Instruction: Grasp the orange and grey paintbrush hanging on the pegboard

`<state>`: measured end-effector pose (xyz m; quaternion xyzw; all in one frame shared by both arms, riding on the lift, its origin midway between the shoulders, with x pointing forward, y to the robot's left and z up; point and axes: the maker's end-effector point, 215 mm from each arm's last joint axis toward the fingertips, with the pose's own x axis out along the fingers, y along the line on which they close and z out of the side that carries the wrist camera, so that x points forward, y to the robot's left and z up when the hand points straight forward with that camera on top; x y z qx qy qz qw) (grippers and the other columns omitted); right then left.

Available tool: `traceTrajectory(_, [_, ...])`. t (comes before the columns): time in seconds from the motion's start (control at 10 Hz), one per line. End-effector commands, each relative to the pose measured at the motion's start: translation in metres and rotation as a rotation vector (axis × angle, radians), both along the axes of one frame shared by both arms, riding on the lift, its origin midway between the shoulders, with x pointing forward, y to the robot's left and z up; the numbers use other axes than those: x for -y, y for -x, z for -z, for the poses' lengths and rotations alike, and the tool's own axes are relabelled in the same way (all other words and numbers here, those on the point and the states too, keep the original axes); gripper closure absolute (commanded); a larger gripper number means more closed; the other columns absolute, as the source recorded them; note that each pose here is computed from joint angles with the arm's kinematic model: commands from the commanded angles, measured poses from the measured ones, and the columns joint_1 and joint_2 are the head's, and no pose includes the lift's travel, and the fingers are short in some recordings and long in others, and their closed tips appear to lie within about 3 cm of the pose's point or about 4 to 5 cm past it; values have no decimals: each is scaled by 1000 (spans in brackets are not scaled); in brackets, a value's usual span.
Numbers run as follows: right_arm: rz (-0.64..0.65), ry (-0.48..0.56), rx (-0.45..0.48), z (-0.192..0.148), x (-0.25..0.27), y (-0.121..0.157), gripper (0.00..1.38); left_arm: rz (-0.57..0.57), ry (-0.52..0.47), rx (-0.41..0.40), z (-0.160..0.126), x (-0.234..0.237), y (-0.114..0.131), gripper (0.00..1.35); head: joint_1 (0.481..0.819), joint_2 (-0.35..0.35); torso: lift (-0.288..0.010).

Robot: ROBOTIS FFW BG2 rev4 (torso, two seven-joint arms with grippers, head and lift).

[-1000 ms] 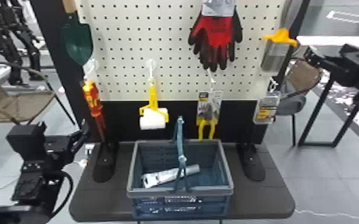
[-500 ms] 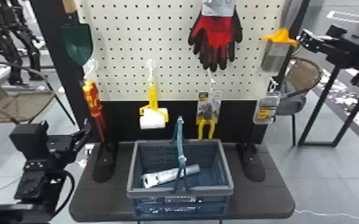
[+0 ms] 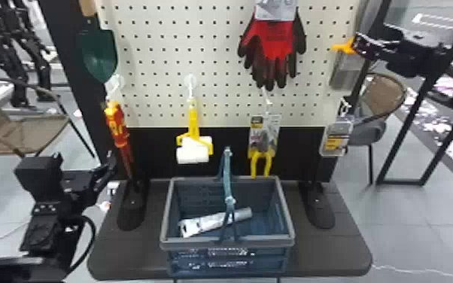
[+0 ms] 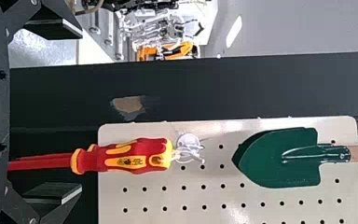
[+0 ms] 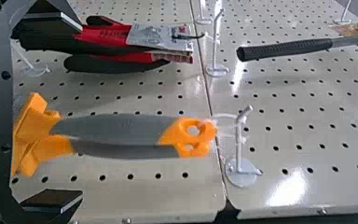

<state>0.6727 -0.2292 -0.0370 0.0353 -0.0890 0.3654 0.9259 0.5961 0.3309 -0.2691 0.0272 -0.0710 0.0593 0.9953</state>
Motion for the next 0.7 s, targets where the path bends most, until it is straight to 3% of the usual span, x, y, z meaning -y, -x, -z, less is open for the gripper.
traceTrajectory(0.0, [-36,10,-2,0,-18,-4,64,3,3,1,0,1,-1,147,549,0,-100])
traceTrajectory(0.3, [-79,25,3,-3,-38,-9,102,1,3,-1,1,0,0,147,549,0,-100])
traceTrajectory(0.4, [-75,44,10,-6,-37,-9,217,1,1,-1,1,0,0,147,549,0,-100])
traceTrajectory(0.5, [-65,62,14,-6,-35,-9,576,1,3,-4,3,0,0,147,549,0,-100])
traceTrajectory(0.6, [-36,75,3,-6,-30,-11,1030,-1,4,-6,5,-1,1,147,549,0,-100])
